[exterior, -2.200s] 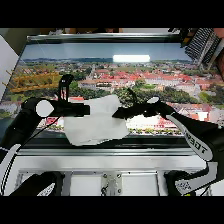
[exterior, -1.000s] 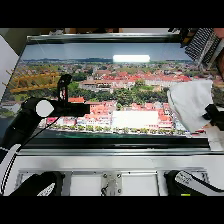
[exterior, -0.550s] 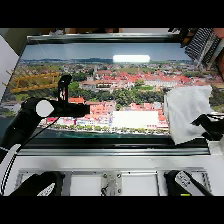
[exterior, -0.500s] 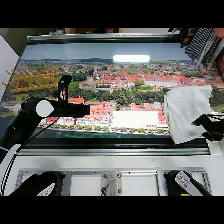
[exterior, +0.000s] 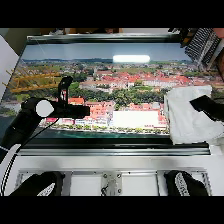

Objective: Fold the clothes and pants, and hang the long-sleeved shirts on hangers.

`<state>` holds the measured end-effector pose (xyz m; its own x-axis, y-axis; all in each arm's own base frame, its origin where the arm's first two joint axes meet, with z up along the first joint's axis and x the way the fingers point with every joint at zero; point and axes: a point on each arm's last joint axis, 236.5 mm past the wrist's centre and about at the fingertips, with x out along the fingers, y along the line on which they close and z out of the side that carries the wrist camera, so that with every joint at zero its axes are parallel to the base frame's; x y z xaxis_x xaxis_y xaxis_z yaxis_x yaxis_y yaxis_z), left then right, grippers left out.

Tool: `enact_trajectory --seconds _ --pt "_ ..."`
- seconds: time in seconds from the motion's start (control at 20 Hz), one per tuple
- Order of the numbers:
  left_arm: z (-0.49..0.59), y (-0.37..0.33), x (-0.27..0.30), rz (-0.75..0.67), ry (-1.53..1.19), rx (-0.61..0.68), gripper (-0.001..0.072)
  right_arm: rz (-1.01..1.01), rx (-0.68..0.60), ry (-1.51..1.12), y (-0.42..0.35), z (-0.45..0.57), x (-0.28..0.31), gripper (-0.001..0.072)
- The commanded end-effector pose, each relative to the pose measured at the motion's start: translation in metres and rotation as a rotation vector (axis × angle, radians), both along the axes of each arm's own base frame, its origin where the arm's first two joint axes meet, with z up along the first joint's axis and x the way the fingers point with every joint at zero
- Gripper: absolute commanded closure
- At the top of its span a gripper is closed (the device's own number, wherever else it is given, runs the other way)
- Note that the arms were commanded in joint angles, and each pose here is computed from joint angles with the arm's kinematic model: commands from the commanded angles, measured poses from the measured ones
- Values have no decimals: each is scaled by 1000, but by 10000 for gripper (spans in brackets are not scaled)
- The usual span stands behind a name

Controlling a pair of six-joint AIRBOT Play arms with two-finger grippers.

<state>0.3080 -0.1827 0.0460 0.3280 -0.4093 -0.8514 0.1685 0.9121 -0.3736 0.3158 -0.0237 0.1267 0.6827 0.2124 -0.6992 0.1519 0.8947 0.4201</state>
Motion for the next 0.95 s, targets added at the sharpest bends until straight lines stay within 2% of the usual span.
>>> enact_trajectory --seconds 0.0,0.05,0.1,0.15,0.9 --pt "0 0 -1 -2 1 2 685 301 0 -58 86 11 -1 123" --pt "0 0 -1 -2 1 2 685 369 -12 -55 101 8 -3 307" --pt "0 0 -1 -2 1 2 685 426 -18 -49 114 3 -5 548" --pt "0 0 -1 -2 1 2 685 461 -19 -41 124 0 -6 681" --pt "0 0 -1 -2 1 3 685 500 -8 -9 135 -10 -6 686"
